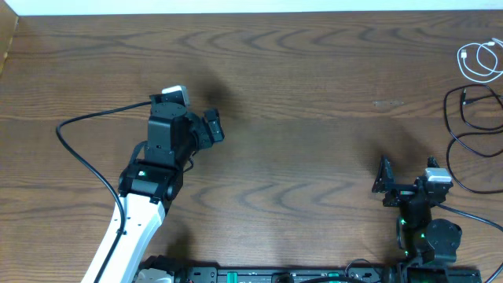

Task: Untangle cables

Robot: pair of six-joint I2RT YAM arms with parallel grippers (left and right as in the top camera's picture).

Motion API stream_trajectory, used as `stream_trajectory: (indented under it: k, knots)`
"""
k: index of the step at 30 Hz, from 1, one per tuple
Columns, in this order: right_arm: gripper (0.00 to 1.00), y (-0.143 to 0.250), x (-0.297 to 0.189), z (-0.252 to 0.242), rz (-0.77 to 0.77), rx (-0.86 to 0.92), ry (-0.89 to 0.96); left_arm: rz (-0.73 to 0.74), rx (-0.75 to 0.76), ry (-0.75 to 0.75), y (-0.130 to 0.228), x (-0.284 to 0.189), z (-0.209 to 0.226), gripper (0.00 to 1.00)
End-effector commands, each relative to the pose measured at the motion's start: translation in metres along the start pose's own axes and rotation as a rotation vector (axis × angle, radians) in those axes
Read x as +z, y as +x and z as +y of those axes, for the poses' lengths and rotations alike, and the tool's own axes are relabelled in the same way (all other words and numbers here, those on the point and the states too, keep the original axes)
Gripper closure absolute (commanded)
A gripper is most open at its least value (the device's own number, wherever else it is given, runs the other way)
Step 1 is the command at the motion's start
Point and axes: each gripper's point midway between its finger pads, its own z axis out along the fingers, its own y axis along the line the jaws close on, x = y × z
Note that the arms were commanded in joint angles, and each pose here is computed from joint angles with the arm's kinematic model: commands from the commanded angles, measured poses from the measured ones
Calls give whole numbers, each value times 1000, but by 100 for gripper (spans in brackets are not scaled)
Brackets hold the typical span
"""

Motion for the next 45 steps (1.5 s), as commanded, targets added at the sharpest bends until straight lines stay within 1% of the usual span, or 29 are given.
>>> stream_trajectory:
  k: [1, 3, 8, 13, 19, 22, 24, 27, 29, 34, 38, 41, 42, 45]
  knots:
    - [1, 0, 0, -1, -2, 11, 5, 0, 7, -16, 0, 0, 4, 2]
    - [1, 0, 0, -1, -2, 11, 5, 4, 10, -18, 1, 0, 5, 2]
    - [1, 0, 0, -1, -2, 11, 5, 15, 88, -42, 4, 0, 9, 2]
    - [1, 0, 0, -1, -2, 11, 5, 53, 86, -52, 13, -1, 13, 2]
    - [1, 0, 0, -1, -2, 11, 5, 27, 84, -62, 8, -2, 14, 2]
    - [1, 0, 0, -1, -2, 11, 5, -41, 82, -94, -5, -9, 19, 2]
    - [1, 0, 0, -1, -2, 11, 5, -134, 92, -104, -15, -16, 23, 2]
    - [1, 0, 0, -1, -2, 11, 5, -263, 181, -68, -21, -24, 20, 2]
    - [1, 0, 0, -1, -2, 11, 5, -312, 230, -61, -16, -32, 24, 2]
    - [1, 0, 0, -1, -2, 11, 5, -393, 219, -84, -2, -48, 54, 2]
    - [1, 0, 0, -1, -2, 11, 5, -456, 349, -57, 10, -56, 63, 2]
    - [1, 0, 0, -1, -2, 11, 5, -491, 504, -43, 25, -61, 63, 2]
    - [1, 0, 0, -1, -2, 11, 5, -503, 524, -50, 28, -62, 65, 2]
    - [1, 0, 0, -1, -2, 11, 5, -530, 523, -75, 35, -64, 74, 2]
